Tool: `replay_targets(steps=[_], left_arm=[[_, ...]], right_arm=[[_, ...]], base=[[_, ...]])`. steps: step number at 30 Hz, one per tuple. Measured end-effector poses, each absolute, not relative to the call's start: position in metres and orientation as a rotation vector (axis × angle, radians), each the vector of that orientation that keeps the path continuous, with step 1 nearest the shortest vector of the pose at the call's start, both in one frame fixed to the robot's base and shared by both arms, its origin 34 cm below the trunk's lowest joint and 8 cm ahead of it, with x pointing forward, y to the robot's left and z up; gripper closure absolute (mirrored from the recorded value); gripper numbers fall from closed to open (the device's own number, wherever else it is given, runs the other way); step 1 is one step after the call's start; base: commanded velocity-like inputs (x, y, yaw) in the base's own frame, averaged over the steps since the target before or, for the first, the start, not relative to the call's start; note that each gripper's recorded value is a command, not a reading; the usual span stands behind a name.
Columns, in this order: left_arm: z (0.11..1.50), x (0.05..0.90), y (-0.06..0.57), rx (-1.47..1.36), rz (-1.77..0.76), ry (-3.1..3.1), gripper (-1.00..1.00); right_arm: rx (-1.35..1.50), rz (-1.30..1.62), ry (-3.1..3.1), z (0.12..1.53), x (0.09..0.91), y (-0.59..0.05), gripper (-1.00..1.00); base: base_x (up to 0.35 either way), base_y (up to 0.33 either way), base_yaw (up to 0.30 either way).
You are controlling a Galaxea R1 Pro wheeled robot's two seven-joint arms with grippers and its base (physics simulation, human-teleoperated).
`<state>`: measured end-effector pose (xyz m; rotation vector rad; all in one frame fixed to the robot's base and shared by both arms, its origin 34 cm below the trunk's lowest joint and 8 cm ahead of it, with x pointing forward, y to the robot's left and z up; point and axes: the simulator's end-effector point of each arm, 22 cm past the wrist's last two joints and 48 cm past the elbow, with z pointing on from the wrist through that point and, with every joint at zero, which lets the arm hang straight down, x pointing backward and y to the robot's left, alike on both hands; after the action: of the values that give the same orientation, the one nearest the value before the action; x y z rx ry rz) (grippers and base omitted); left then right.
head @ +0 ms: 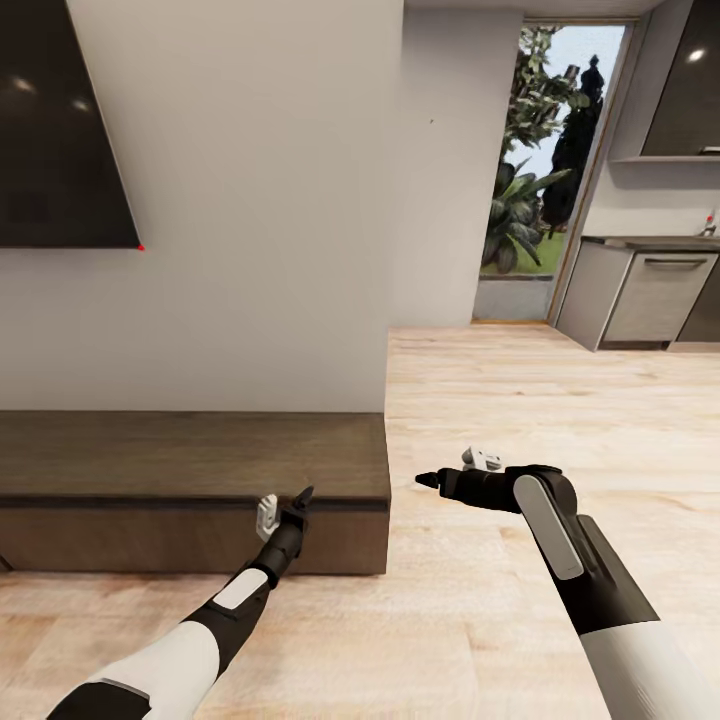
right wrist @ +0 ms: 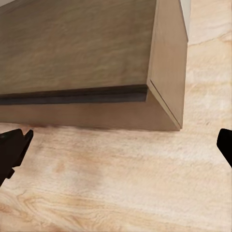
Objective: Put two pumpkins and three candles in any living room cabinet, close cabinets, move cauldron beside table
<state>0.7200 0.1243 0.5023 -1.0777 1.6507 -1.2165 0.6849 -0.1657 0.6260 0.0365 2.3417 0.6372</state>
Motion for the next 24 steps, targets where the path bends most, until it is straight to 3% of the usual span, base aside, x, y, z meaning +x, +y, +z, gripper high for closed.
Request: replay_targets(steps=[24], left_arm=[[0.457, 0.709, 0.135, -1.131, -1.261, 1.568, -1.0]], right_arm=[[0.04, 0.636, 2.339, 0.572, 0.671, -0.167, -1.0]], base=[[0.0, 0.0, 0.0]])
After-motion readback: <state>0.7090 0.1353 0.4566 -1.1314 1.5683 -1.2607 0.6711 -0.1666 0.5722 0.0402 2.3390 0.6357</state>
